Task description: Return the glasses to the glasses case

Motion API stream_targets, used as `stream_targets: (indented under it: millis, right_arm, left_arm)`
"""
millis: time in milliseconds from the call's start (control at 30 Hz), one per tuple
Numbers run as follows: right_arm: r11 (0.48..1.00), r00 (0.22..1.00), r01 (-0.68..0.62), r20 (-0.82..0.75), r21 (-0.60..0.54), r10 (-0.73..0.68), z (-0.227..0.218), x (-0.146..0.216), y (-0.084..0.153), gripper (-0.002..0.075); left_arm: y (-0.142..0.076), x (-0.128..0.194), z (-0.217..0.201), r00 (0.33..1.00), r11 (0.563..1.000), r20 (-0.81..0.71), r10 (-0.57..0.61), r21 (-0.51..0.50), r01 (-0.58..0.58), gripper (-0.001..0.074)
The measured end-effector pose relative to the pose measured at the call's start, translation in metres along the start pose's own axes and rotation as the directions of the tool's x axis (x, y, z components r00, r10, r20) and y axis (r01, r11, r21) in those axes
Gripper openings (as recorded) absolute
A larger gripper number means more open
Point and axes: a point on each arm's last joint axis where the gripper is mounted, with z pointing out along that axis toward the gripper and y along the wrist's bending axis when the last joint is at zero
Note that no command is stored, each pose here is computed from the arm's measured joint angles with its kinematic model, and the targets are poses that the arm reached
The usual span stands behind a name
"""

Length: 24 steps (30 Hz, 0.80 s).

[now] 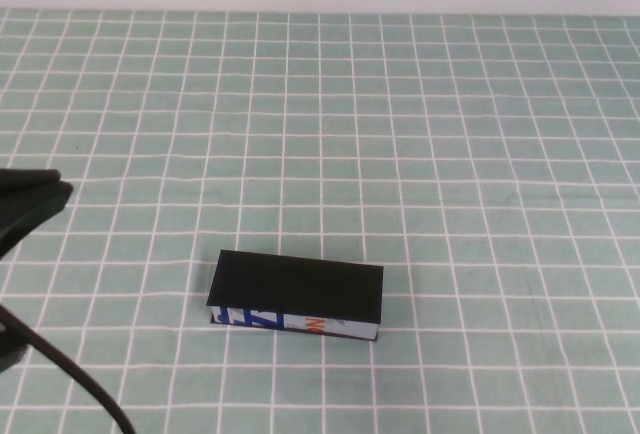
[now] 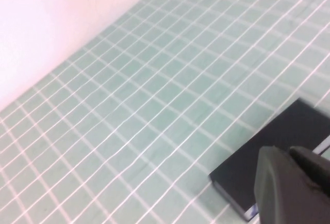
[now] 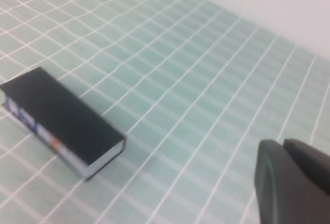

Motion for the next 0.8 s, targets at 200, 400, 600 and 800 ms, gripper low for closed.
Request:
stream_targets:
  millis: [200, 400, 600, 800]
  right_arm:
    - [0.988, 0.988, -0.155, 0.011, 0.002, 0.155, -0.01, 0.06, 0.014, -0.0011]
    - [0.983, 0.982, -0.183, 0.036, 0.003, 0.183, -0.019, 0.088, 0.021, -0.0011]
    - [0.98, 0.979, -0.197, 0.049, -0.003, 0.197, -0.022, 0.089, 0.022, -0.0011]
    - [0.979, 0.978, -0.205, 0.049, -0.007, 0.205, -0.022, 0.089, 0.023, -0.0011]
  left_arm:
    - [-0.002, -0.006, 0.0, 0.995, 0.997, 0.063, -0.079, 0.031, 0.077, -0.0002]
    - [-0.001, -0.009, 0.0, 0.99, 0.995, 0.102, -0.099, 0.018, 0.098, -0.0002]
    - [0.0, -0.01, 0.0, 0.989, 0.994, 0.104, -0.107, 0.018, 0.106, -0.0002]
    - [-0.001, -0.01, 0.0, 0.989, 0.994, 0.104, -0.109, 0.02, 0.107, -0.0002]
